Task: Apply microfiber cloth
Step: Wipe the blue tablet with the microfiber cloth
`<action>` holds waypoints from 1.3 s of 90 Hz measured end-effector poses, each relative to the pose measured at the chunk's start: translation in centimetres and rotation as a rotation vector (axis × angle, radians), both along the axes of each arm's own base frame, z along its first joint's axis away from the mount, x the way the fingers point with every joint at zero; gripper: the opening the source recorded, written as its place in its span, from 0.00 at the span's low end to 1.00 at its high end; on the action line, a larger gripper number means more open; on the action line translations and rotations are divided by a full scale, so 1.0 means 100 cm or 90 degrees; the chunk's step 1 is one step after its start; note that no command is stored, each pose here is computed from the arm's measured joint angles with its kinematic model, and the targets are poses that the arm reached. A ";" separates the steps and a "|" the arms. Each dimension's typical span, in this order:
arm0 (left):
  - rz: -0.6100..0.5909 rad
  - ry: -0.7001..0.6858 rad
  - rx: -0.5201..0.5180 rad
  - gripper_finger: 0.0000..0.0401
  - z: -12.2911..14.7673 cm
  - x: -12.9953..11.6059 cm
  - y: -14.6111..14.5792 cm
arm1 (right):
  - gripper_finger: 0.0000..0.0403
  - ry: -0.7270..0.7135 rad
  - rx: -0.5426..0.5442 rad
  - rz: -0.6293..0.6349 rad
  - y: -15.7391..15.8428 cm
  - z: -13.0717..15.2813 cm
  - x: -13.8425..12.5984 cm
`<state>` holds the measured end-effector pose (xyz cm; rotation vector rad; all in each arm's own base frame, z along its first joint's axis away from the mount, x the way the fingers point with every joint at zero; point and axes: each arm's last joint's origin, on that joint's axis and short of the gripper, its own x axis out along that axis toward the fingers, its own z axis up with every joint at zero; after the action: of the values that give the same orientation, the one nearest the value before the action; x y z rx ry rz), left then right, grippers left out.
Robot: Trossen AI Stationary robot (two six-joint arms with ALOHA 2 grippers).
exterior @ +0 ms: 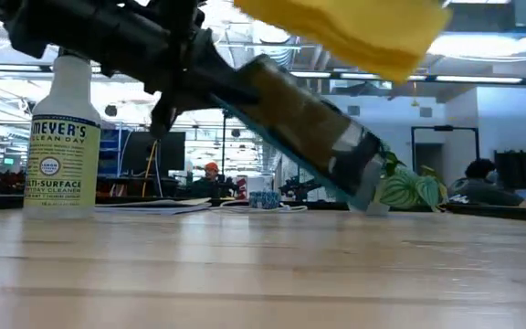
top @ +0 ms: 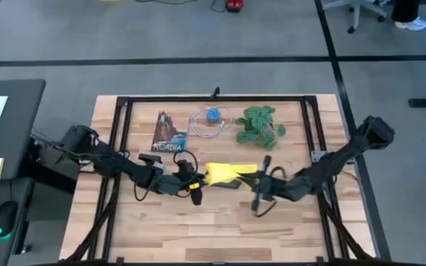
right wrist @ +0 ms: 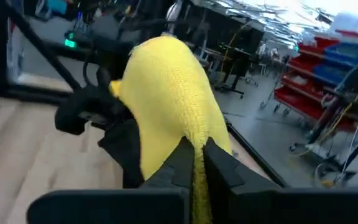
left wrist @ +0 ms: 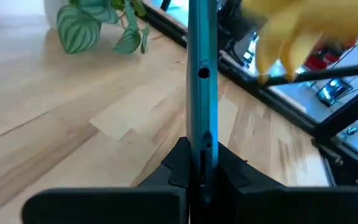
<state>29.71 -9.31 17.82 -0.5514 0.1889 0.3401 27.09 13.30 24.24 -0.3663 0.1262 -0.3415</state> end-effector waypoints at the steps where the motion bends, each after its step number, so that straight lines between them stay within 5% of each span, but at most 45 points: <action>1: 0.001 -0.002 0.001 0.01 0.000 0.000 0.000 | 0.00 0.005 -0.007 -0.003 0.000 -0.002 0.003; 22: -0.021 -0.052 0.031 0.01 0.012 0.003 0.002 | 0.00 0.102 -0.063 -0.101 -0.006 -0.046 0.040; 43: -0.019 -0.043 0.043 0.01 0.010 0.002 0.002 | 0.00 0.166 -0.028 -0.223 -0.001 -0.077 0.018; 75: -0.010 -0.053 0.040 0.01 0.013 0.003 0.003 | 0.00 -0.001 0.073 -0.256 -0.021 -0.049 0.042; 101: -0.037 -0.036 0.064 0.01 0.010 0.003 0.002 | 0.00 0.103 -0.018 -0.249 -0.010 -0.062 0.030; 117: -0.039 -0.040 0.066 0.01 0.012 0.003 0.002 | 0.00 0.110 0.048 -0.301 -0.002 -0.084 0.005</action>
<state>29.97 -9.13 18.99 -0.4515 0.1267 0.2706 27.58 13.05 15.82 -0.2888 0.3965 -0.7694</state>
